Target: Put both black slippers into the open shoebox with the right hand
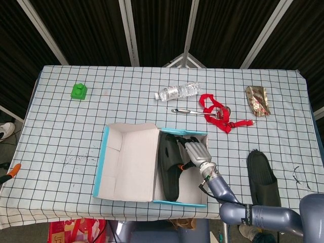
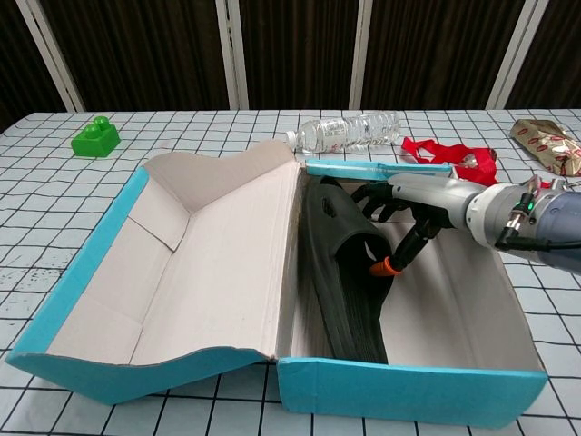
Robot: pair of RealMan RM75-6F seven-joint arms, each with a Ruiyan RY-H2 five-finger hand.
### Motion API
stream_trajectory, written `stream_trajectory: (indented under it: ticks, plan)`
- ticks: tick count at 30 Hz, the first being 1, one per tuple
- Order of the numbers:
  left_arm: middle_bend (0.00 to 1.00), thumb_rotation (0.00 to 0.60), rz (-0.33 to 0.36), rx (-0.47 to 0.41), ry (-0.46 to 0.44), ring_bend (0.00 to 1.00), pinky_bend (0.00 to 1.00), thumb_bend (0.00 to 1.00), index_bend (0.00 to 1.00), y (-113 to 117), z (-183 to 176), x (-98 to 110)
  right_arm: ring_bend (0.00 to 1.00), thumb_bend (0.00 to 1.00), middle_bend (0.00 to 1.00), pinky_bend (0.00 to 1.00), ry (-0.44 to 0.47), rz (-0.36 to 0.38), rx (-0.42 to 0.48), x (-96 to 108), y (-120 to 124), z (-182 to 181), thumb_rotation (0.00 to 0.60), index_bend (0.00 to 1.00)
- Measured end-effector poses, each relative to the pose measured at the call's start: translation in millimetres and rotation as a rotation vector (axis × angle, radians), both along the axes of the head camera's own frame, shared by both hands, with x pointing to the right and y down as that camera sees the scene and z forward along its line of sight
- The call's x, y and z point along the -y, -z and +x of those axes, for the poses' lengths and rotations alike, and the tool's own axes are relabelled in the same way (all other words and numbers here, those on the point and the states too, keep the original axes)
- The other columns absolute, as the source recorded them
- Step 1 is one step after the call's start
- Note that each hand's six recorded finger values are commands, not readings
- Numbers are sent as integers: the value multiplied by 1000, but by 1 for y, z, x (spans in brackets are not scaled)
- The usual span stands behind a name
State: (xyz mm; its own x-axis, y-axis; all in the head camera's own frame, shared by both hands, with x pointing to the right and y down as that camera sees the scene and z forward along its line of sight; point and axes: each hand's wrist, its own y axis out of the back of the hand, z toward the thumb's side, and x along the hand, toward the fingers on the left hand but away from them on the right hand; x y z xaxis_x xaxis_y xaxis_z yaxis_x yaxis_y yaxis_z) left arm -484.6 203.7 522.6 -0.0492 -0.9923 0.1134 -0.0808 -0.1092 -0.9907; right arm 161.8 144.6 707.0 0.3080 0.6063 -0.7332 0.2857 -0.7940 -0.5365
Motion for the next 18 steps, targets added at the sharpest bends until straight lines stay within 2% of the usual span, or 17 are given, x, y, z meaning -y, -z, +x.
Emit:
stream_trajectory:
  ticks: [18]
  plan:
    - [0,600,-5,1,-1,0,99,72,139,-1,1,0,166,242,172,20,12,8,-15,6,15,6,600,72]
